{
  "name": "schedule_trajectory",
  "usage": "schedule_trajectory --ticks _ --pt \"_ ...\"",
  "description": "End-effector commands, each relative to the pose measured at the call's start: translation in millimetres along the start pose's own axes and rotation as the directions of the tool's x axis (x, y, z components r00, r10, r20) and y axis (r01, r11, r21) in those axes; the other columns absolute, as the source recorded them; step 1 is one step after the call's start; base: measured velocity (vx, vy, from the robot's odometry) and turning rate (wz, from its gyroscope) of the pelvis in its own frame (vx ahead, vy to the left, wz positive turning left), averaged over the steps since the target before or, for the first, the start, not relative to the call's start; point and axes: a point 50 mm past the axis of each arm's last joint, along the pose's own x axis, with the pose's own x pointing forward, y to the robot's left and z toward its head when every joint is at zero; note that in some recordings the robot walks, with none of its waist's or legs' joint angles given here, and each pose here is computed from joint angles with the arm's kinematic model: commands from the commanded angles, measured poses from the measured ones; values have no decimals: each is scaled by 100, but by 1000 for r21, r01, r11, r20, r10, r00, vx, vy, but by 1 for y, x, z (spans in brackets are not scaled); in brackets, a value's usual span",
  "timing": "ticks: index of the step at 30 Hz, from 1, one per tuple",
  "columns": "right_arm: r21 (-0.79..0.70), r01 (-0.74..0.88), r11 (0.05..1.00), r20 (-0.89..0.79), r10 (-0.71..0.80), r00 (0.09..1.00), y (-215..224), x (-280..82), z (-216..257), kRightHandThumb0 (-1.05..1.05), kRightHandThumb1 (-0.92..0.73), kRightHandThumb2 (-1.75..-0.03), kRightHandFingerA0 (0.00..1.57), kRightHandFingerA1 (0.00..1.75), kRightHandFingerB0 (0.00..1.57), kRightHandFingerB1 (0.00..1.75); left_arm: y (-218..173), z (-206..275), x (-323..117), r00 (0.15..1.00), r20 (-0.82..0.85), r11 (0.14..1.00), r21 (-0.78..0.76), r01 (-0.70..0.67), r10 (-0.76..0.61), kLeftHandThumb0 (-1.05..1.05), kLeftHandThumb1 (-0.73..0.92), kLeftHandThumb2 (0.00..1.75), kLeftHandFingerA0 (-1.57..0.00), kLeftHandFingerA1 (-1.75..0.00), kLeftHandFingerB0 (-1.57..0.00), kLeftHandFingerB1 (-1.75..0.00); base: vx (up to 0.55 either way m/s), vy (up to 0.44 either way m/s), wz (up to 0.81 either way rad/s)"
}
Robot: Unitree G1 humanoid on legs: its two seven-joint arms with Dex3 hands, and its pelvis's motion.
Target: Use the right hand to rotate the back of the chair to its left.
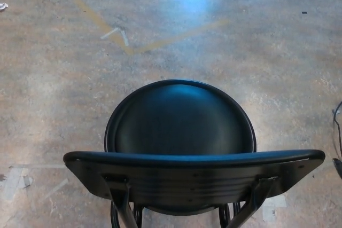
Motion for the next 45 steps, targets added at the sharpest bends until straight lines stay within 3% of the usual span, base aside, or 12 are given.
schedule_trajectory --ticks 1,21,24,28,30,31,34,35,38,39,44,45 --pt "-78 -76 994 78 82 994 0 -5 5 -105 -77 -50 0 23 0 33 4 -1 0 1000 -7 1000 11 -8 8 -50 70 103 -38 -57 -33 -53 0 0 0" --pt "-252 -209 945 171 256 951 17 -8 20 -105 -76 -48 0 7 0 1 4 -2 0 1000 -11 1000 -3 -16 16 -49 68 102 -37 -56 -37 -54 0 0 0" --pt "-292 -260 920 192 323 927 24 -10 26 -105 -76 -58 0 10 0 19 5 -3 0 1000 -8 1000 18 -12 12 -47 84 65 -46 -42 -45 -40 0 0 0" --pt "-335 -276 901 201 354 913 27 -10 32 -105 -70 -54 0 6 0 15 5 -3 0 1000 -8 999 32 -10 10 -47 69 104 -36 -56 -36 -54 0 0 0" --pt "-393 -287 874 236 397 887 35 -12 40 -105 -52 -104 0 54 0 55 3 -2 0 1000 -5 1000 -10 -30 30 -46 80 64 -49 -44 -48 -41 0 0 0" --pt "-424 -283 860 246 410 879 38 -13 43 -105 -73 -55 0 0 0 6 2 -2 0 1000 -6 1000 -14 -17 17 -45 67 103 -37 -58 -35 -55 0 0 0" --pt "-441 -278 853 248 413 876 40 -14 45 -105 -73 -55 0 0 0 6 2 -2 0 1000 -6 1000 -16 -12 12 -45 67 103 -37 -58 -35 -55 0 0 0" --pt "-459 -284 842 268 436 859 49 -15 50 -105 -52 -105 0 49 0 52 2 -1 0 1000 -6 1000 -4 -14 14 -47 69 104 -37 -57 -36 -54 0 0 0" --pt "-469 -283 837 275 443 853 53 -16 52 -105 -52 -105 0 49 0 52 3 0 0 1000 -5 1000 1 -14 14 -47 69 104 -37 -57 -36 -54 0 0 0" --pt "-480 -287 829 278 454 847 57 -17 53 -105 -58 -108 0 43 0 43 3 0 0 1000 -6 1000 1 -15 15 -46 83 65 -45 -42 -45 -40 0 0 0" --pt "-498 -297 815 278 475 835 65 -18 55 -105 -58 -108 0 44 0 44 3 1 0 1000 -9 1000 -9 -16 16 -46 67 103 -37 -57 -35 -54 0 0 0" --pt "-507 -307 806 284 493 823 69 -19 57 -105 -71 -69 0 0 0 0 3 0 0 1000 -8 1000 -7 -16 16 -47 83 65 -47 -44 -45 -40 0 0 0"
